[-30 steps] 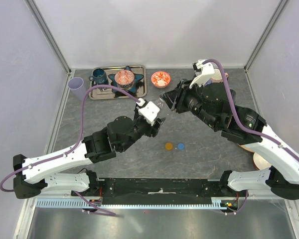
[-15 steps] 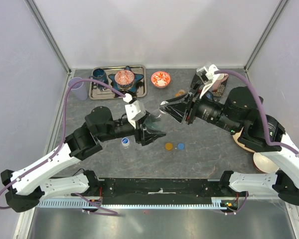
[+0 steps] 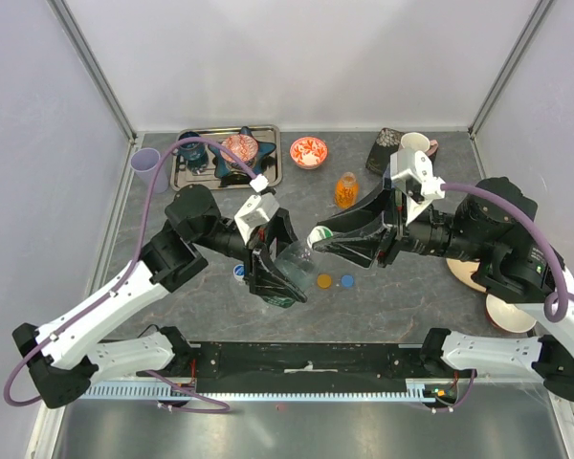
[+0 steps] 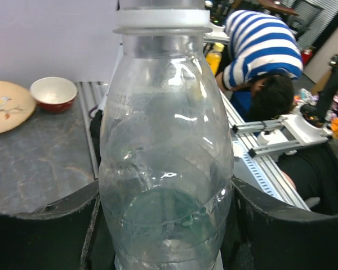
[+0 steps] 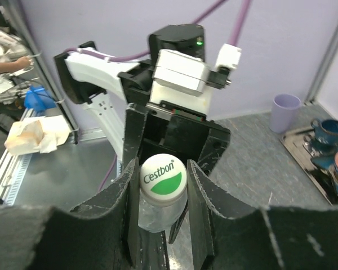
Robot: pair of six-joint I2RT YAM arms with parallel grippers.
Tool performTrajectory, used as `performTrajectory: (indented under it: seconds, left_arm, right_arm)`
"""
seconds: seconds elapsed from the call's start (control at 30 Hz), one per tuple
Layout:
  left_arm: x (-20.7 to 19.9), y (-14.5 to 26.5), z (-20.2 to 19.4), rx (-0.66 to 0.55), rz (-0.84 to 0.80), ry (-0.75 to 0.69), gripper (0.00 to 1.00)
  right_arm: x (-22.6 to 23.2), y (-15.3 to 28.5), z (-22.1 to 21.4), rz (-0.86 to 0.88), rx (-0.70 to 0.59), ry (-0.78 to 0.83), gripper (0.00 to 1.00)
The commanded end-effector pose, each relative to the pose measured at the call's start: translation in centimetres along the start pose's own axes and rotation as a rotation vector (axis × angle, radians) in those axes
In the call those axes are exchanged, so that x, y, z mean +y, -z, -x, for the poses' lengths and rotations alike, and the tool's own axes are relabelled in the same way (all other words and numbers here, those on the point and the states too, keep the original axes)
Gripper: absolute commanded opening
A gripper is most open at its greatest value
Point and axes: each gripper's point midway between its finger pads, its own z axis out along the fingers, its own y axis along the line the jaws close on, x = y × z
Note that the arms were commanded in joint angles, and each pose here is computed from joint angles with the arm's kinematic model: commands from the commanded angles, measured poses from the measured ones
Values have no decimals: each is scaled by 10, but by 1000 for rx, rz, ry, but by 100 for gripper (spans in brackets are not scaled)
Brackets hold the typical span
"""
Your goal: Unscrew the bottle caps
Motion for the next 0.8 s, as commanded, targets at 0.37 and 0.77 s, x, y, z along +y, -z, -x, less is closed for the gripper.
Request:
performTrajectory:
  seconds: [0.37,0.77]
  left_arm:
    - [-31,3,29,-51,-169,-85,32]
    - [-33,6,23,-29,-184,-74,32]
  right_arm:
    - [53,9,-35,339,135,16,0]
    - [69,21,-39,436,156,36,0]
